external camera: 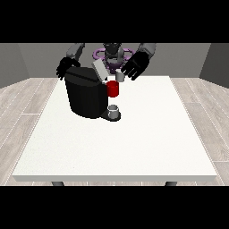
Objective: Insert the coffee pod into the coffee machine and close the lid
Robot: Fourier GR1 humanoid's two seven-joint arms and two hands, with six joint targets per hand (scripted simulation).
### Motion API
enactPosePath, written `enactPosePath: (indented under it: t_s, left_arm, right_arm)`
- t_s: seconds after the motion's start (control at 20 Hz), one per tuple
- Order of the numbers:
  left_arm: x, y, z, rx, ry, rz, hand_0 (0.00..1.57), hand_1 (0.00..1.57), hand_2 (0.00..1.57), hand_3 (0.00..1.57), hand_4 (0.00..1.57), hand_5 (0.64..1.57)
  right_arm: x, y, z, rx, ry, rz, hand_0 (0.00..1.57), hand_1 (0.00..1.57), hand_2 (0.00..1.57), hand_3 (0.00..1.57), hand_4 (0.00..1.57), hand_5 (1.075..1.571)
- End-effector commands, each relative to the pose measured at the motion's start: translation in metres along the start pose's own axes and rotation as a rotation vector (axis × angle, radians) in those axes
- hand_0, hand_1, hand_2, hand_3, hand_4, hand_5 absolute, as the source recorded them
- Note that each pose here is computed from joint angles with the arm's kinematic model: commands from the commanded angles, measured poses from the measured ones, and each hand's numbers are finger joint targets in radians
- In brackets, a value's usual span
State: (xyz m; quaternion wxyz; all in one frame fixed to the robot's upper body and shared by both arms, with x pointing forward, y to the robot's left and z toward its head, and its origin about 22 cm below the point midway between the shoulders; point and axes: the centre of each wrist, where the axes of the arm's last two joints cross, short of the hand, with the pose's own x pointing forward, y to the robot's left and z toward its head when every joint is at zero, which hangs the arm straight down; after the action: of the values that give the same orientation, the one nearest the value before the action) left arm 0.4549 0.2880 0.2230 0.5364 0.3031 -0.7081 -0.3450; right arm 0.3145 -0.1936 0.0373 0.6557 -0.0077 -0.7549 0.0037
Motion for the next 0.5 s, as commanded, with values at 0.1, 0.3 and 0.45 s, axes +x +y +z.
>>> enactPosePath:
  t_s: [0.1,0.3,0.45]
  left_arm:
    - [0.032,-0.006,-0.014,-0.003,0.006,-0.002,1.28,1.28,1.30,1.24,0.49,1.571]
    - [0.041,0.009,-0.017,-0.018,-0.035,-0.018,1.29,1.29,1.32,1.22,0.50,1.571]
    - [0.019,-0.019,-0.011,0.001,0.008,-0.004,1.33,1.33,1.34,1.23,0.50,1.571]
  right_arm:
    - [-0.005,-0.001,0.000,-0.008,-0.017,0.024,0.00,0.00,0.00,0.00,0.55,1.571]
    - [0.014,-0.015,-0.019,-0.063,-0.030,0.020,0.00,0.00,0.00,0.00,0.48,1.571]
    - [0.011,0.004,-0.003,-0.037,-0.025,0.011,0.00,0.00,0.00,0.00,0.52,1.571]
